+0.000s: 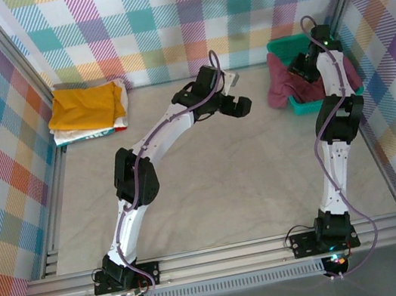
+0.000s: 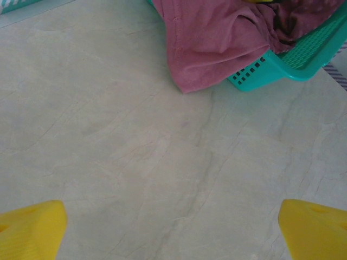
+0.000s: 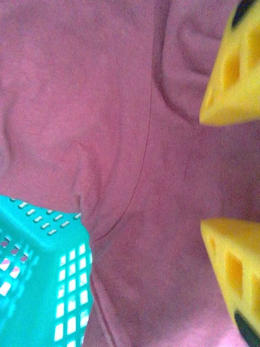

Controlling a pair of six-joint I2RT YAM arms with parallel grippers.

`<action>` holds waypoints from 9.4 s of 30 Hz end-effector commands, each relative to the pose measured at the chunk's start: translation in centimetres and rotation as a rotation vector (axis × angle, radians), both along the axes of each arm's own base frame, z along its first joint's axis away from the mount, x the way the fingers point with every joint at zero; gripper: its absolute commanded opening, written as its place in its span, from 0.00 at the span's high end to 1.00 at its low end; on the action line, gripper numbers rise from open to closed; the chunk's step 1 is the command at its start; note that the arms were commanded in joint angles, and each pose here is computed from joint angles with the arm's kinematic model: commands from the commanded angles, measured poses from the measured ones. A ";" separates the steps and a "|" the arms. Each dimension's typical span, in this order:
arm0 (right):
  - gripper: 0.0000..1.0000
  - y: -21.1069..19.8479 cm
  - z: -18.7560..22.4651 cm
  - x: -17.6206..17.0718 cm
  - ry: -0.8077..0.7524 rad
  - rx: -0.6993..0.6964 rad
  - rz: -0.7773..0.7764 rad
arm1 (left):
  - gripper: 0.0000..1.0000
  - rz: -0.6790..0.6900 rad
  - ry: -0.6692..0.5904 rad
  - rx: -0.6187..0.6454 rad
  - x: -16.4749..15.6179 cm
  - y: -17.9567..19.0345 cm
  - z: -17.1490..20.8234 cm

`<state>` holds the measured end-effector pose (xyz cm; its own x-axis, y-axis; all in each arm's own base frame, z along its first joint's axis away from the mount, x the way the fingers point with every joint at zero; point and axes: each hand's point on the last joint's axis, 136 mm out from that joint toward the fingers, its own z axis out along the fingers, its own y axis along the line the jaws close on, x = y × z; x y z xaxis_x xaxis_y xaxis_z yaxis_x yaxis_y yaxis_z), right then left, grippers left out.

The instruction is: Fold and stack the t-shirts

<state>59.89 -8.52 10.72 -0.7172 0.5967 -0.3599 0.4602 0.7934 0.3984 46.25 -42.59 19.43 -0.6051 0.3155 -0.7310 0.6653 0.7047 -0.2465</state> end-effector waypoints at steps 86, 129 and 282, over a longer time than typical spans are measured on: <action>0.79 6.1 3.8 -2.8 -0.023 0.028 0.162 | 0.00 0.098 -0.003 -0.114 -3.8 3.5 5.3; 1.00 6.0 36.9 -10.5 -0.678 -0.189 0.170 | 0.00 0.125 -0.256 -0.255 -6.3 7.0 14.5; 1.00 17.0 40.9 -45.3 -1.353 -0.221 0.545 | 1.00 0.592 -0.787 -0.301 -28.6 37.7 34.7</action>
